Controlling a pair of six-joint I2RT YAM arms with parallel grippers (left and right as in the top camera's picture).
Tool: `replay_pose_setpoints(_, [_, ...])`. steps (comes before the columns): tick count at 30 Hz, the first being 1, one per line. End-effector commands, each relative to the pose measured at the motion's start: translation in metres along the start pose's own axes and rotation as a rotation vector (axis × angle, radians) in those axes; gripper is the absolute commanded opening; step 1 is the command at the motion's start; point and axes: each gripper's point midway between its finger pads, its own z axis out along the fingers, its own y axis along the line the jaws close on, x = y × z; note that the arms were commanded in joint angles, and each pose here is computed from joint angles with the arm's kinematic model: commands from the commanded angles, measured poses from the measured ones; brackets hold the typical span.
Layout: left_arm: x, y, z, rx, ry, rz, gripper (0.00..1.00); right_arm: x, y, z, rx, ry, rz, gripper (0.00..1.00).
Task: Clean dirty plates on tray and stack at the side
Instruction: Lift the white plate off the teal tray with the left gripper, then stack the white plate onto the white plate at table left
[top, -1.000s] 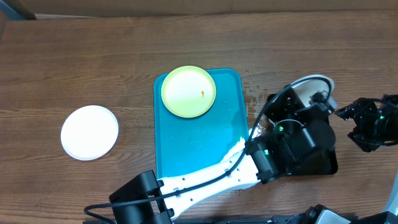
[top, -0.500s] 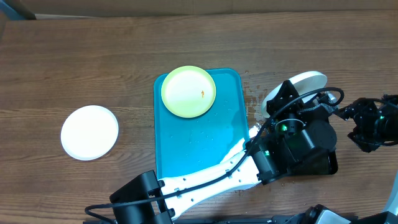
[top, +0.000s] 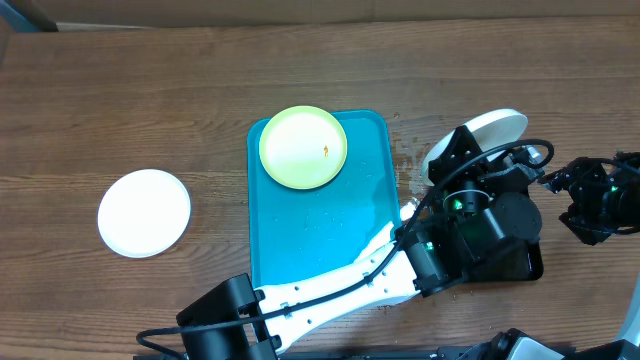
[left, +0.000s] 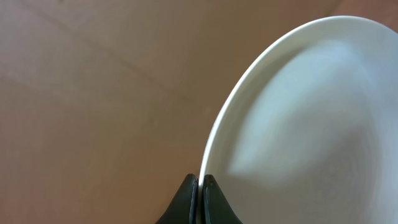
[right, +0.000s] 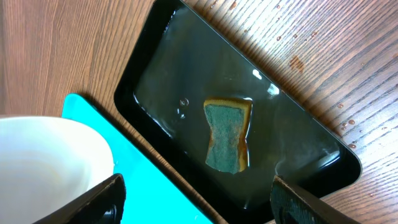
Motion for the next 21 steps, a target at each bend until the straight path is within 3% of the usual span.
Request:
replay_pose_setpoints(1, [0.009,0.008,-0.002,-0.078,0.055,-0.130,0.04,-0.002,0.003,-0.004,-0.013,-0.013,-0.012,0.76])
replay_pose_setpoints(6, [0.023,0.019,-0.007,-0.093,0.101,-0.191,0.04,-0.002,0.003,-0.004,-0.014,-0.013,-0.012,0.76])
replay_pose_setpoints(12, [0.059,0.094,-0.024,-0.079,0.187,-0.421,0.04,-0.002,0.003,-0.004,-0.013,-0.013,-0.012,0.76])
replay_pose_setpoints(16, [0.149,0.138,-0.032,0.040,0.464,-0.689,0.04,-0.002,0.003,-0.004,-0.013,-0.011,-0.011,0.76])
replay_pose_setpoints(21, [0.293,0.204,-0.054,-0.046,0.948,-1.007,0.04,-0.002,0.003,-0.004,-0.013,-0.011,-0.011,0.76])
